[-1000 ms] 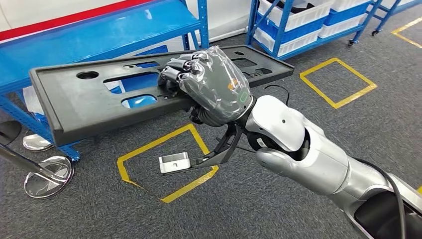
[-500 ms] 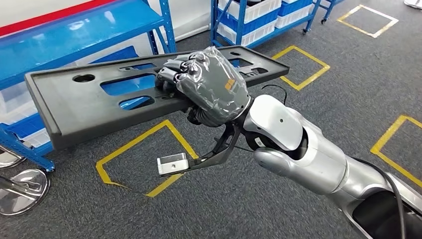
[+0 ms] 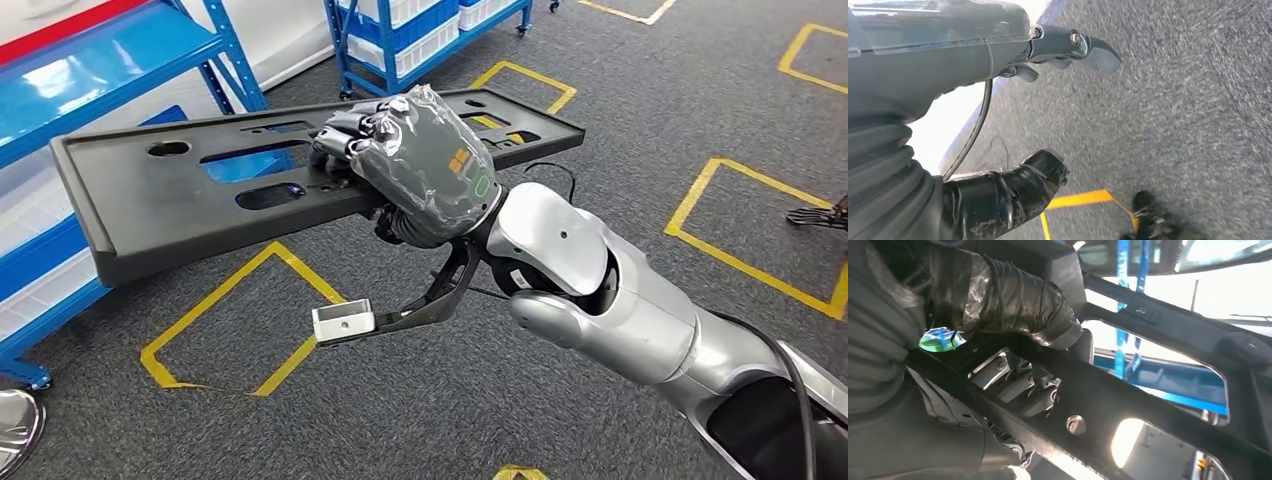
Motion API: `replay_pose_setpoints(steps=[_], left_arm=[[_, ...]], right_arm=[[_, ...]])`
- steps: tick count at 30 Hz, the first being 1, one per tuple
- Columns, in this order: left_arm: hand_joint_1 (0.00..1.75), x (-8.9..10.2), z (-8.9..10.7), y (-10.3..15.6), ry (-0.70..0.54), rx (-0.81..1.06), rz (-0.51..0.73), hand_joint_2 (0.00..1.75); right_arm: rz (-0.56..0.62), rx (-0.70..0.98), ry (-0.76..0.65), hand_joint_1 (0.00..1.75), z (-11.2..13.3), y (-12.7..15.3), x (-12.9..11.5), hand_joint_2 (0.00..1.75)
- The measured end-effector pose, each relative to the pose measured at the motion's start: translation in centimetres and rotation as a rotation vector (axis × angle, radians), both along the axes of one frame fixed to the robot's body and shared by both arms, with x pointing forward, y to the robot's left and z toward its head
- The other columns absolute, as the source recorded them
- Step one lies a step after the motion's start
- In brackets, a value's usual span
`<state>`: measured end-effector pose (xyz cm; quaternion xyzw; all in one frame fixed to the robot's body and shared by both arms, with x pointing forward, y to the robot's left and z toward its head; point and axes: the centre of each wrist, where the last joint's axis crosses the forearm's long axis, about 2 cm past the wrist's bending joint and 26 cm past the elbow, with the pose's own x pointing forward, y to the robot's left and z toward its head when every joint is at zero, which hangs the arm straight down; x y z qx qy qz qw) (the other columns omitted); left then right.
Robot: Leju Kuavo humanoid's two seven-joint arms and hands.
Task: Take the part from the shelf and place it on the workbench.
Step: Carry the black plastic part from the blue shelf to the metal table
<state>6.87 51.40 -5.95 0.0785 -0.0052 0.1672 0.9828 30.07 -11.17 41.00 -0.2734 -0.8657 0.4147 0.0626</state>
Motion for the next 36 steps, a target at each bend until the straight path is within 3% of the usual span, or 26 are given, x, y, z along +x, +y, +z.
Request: replay_pose_setpoints(steps=[10,29,33,36], left_arm=[[0.00,0.4,0.4,0.7,-0.055,0.012,-0.008,1.75],[0.00,0.1,0.4,0.9,-0.033,0.002,-0.031,1.75],[0.00,-0.3,0.3,0.7,-0.050,0.009,-0.090,1.75],[0.00,0.5,-0.7,-1.8,-0.126,0.049,-0.217,1.75]], right_arm=[[-0.049,-0.026,0.006,1.75,0.6,-0.7,-0.1,1.75],[-0.091,-0.035,-0.006,1.75,0.9,-2.0,-0.6,1.75],[-0.133,-0.048,-0.003,1.75,0.4,-2.4,-1.0,1.75],[-0.231,-0.054,-0.010,1.75,0.1,-2.9,-1.5,1.75]])
